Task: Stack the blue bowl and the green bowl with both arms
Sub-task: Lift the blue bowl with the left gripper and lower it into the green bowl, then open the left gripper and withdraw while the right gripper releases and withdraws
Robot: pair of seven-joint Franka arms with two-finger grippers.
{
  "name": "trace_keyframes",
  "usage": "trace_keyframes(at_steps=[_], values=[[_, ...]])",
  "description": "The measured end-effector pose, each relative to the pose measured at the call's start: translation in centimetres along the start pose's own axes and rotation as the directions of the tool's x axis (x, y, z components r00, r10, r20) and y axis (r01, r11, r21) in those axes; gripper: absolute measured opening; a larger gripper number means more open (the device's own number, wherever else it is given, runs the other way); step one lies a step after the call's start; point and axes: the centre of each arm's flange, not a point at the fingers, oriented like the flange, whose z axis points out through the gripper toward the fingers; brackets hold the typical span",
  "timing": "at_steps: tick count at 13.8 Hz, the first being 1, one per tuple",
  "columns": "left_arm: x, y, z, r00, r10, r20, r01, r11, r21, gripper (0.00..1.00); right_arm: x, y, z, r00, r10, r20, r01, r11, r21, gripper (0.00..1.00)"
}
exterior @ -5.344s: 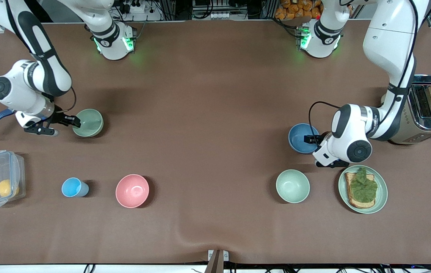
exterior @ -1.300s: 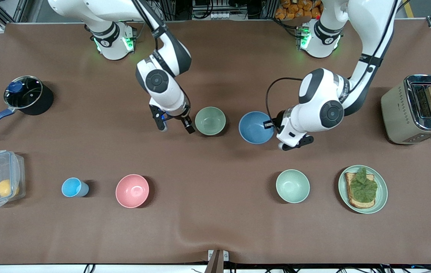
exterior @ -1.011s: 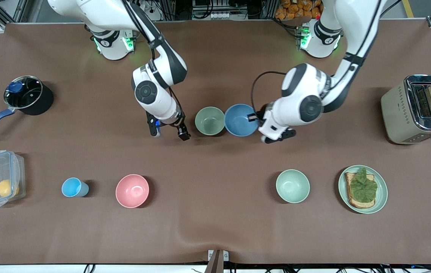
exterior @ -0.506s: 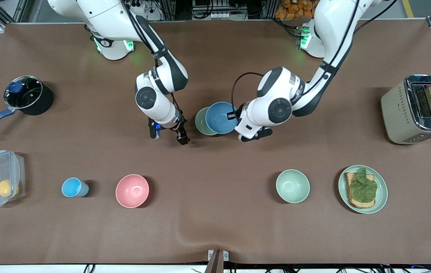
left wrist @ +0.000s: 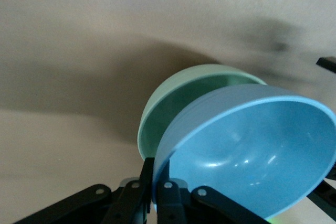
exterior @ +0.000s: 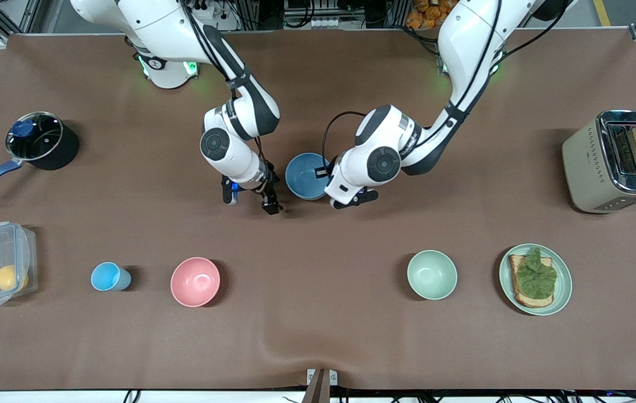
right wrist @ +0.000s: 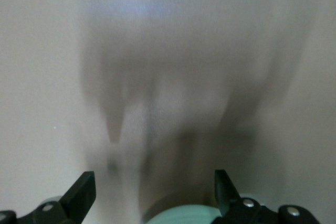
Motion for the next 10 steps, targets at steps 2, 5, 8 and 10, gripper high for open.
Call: trace_keyframes(at_steps=[2,5,8,10], values=[[0.0,0.0,1.4,1.0,0.0,0.011,0.0,1.0,0.011,0.06,-0.3,0.2,0.3,1.0,-0.006,0.008,0.006,1.0,-0.001,1.0],[0.4,-0.3,2.1,1.0,0.003,0.008,-0.003,1.0,0.021,0.18,-0.4,0.5,0.7,1.0,-0.013,0.019,0.013,1.0,-0.001,1.0],[0.5,0.2,1.4,1.0,0.014,-0.008,-0.014,1.0,0.014,0.48,-0.3,0.7,0.9,1.0,-0.014,0.018,0.015,1.0,-0.004,1.0],[0.4,0.7,-0.1,1.0,0.022,-0.02,-0.022,1.0,0.005,0.7,-0.2,0.7,0.9,1.0,-0.015,0.017,0.015,1.0,-0.005,1.0]])
